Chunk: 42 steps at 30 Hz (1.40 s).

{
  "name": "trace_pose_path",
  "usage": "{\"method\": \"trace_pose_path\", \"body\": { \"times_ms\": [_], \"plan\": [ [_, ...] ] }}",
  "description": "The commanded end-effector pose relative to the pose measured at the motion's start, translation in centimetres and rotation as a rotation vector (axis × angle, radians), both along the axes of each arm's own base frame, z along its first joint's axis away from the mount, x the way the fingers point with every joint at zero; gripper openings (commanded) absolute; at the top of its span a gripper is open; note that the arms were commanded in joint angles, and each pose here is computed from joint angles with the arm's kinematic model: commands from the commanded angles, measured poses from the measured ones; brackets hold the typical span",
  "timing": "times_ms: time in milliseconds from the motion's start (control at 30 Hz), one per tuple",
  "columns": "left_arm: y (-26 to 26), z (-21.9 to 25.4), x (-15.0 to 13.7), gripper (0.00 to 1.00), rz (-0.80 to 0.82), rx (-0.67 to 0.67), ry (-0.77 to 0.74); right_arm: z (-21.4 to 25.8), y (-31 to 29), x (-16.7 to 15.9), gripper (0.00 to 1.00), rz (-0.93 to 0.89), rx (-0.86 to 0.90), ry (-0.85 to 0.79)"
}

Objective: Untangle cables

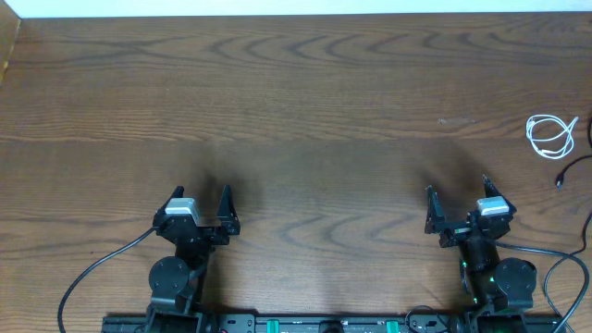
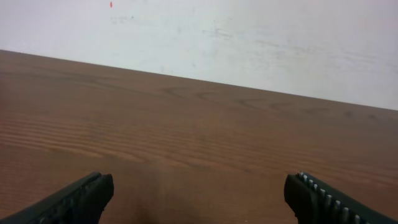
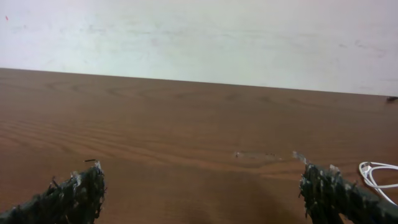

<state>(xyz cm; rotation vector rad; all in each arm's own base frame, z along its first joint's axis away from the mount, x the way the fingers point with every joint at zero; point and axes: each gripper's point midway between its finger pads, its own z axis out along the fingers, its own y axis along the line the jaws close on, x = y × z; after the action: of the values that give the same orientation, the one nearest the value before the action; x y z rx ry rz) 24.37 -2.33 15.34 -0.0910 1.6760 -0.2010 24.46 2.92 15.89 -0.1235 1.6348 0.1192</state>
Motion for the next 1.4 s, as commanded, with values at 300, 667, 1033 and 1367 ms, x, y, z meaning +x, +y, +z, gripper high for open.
{"method": "trace_pose_path", "body": {
  "times_ms": [300, 667, 1033, 1367],
  "plan": [
    [0.21, -1.69, -0.09, 0.93, 0.011, 0.026, 0.050, 0.00, 0.37, -0.08, 0.99, 0.017, -0.011, -0.004],
    [0.21, -1.70, -0.09, 0.93, 0.011, 0.026, 0.050, 0.00, 0.37, -0.08, 0.99, 0.017, -0.011, -0.004],
    [0.21, -1.70, -0.09, 0.93, 0.011, 0.026, 0.050, 0.00, 0.37, -0.08, 0.99, 0.017, -0.011, -0.004],
    [0.21, -1.70, -0.09, 0.93, 0.011, 0.026, 0.050, 0.00, 0.37, -0.08, 0.99, 0.017, -0.011, -0.004]
  ]
}}
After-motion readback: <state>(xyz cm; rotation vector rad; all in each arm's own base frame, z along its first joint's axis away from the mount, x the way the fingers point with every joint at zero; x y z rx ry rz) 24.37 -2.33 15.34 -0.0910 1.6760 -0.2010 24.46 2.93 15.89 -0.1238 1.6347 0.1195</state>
